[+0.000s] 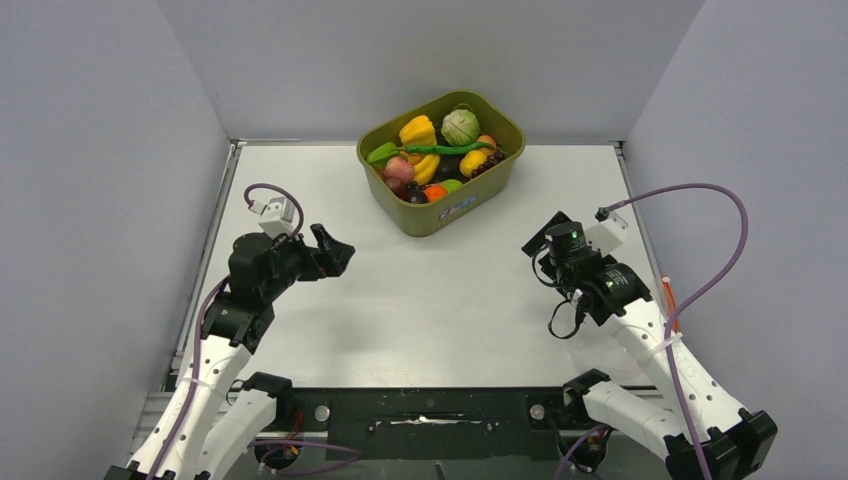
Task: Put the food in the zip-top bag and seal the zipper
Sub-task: Pick up the zipper food storage bag at the corner of the board.
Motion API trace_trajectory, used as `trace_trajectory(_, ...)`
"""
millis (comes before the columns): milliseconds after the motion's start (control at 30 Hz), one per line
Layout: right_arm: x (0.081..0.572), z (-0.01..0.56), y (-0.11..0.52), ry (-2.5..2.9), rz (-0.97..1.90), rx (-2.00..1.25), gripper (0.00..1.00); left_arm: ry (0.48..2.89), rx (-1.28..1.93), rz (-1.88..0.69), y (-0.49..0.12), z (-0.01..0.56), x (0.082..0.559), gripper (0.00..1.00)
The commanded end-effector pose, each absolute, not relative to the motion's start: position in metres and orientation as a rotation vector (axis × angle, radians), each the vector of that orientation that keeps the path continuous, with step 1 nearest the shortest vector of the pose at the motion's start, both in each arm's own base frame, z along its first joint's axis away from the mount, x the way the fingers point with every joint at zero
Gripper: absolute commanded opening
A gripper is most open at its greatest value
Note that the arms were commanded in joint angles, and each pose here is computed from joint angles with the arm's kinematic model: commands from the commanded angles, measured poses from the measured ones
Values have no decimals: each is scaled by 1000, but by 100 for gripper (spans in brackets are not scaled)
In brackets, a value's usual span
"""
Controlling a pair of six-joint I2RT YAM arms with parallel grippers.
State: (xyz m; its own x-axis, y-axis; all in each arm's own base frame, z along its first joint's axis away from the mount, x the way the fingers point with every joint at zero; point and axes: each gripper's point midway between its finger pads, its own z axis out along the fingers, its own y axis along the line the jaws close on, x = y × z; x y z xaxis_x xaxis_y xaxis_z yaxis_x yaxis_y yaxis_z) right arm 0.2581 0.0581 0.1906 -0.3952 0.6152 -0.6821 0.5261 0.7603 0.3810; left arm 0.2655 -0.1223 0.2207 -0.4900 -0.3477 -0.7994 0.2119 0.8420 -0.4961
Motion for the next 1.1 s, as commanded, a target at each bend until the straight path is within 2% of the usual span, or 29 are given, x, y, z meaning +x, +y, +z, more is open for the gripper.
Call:
trace_trajectory(0,259,201,46,2011,104,901,98,1916,-69,-682,-124,234,272,97)
trace_trajectory(500,237,180,-13,1877,-196,1229,100,1933,-71,-699,-127,230,271,97)
trace_trajectory(767,215,163,-61,1811,-552,1344,85,1929,-61,-710,-129,230,269,97)
trace_trajectory(1067,187,171,-112,1712,-783,1474,84,1936,-61,-725,-131,228,269,97)
